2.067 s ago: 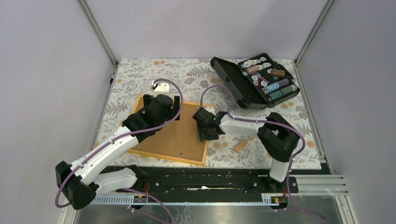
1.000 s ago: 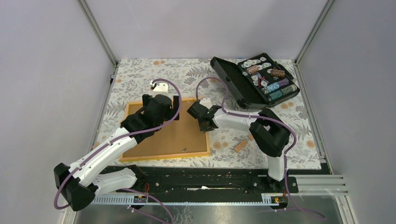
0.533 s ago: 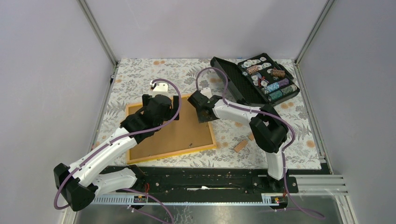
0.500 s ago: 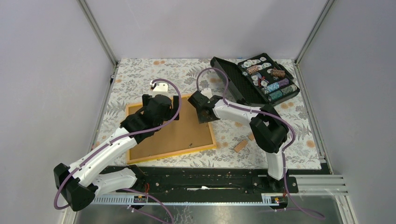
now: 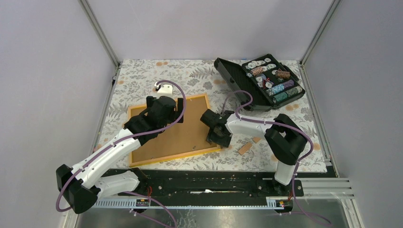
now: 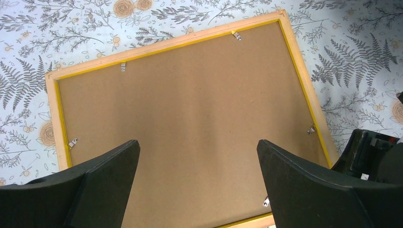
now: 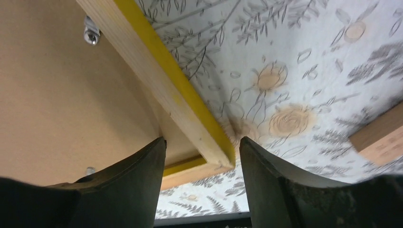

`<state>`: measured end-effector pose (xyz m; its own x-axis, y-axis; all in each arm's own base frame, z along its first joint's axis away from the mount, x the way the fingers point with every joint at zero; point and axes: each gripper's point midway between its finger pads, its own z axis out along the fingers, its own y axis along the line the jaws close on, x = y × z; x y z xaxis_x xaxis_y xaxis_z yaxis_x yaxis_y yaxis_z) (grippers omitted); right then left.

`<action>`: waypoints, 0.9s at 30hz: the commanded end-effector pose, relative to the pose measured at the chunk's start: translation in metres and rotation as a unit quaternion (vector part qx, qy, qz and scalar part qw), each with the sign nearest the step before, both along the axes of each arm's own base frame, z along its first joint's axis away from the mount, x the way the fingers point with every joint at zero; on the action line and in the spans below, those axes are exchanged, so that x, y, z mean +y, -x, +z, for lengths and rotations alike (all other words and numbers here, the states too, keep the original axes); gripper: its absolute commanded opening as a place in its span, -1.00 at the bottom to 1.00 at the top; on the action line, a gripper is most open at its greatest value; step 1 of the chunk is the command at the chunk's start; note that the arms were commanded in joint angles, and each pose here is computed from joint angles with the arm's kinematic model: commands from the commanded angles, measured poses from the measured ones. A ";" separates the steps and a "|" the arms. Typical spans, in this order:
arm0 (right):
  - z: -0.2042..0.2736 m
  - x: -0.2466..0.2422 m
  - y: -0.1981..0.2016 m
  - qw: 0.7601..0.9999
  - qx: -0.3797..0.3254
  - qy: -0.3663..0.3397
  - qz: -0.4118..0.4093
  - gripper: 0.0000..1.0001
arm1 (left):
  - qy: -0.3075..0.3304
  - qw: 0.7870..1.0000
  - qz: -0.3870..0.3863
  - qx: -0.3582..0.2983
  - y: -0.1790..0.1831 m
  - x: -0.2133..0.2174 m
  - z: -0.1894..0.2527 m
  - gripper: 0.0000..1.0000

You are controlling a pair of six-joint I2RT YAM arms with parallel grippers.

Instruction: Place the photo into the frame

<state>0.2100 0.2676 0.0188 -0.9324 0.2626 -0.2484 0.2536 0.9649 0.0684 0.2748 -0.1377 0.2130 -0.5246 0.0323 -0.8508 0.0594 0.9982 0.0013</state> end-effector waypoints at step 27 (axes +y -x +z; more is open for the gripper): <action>-0.013 0.014 0.072 0.969 0.093 -0.041 -0.224 0.27 | 0.039 0.999 -0.021 -0.014 -0.007 -0.018 0.033 0.98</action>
<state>0.1535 0.2957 0.0141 -0.7709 0.6355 -0.0436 0.6263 0.7687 0.1297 0.2767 -0.1581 0.2387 -0.5372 0.0112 -0.8434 0.1204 0.9907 -0.0635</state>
